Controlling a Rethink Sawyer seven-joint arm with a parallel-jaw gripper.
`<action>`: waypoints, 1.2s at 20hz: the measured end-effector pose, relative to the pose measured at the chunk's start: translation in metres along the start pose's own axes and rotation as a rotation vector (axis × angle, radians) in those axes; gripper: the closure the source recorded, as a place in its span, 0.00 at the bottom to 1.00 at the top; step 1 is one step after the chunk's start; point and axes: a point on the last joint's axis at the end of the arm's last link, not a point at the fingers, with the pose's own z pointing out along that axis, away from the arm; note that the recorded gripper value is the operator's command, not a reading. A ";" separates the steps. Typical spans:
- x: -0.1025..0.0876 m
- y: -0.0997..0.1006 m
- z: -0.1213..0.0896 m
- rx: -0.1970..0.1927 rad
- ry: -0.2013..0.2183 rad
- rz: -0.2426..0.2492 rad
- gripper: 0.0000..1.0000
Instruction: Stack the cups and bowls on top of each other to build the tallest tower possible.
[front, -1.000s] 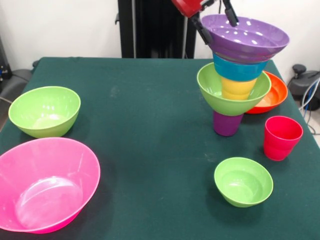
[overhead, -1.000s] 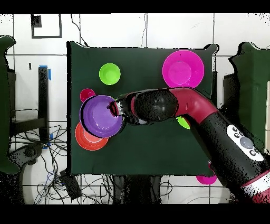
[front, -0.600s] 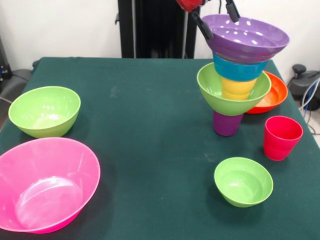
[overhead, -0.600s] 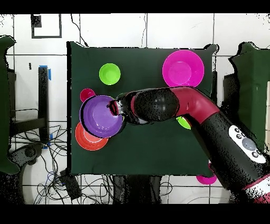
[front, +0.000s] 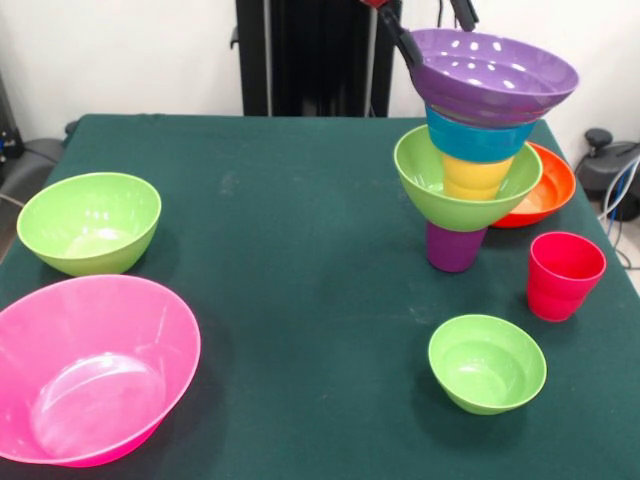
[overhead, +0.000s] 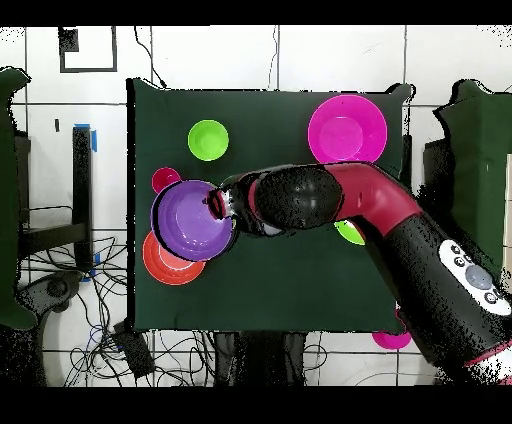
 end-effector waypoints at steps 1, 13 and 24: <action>0.000 0.000 -0.003 0.006 0.016 -0.002 0.00; -0.021 -0.036 -0.070 0.087 0.128 0.019 0.00; -0.043 -0.099 -0.106 0.206 0.014 0.043 0.00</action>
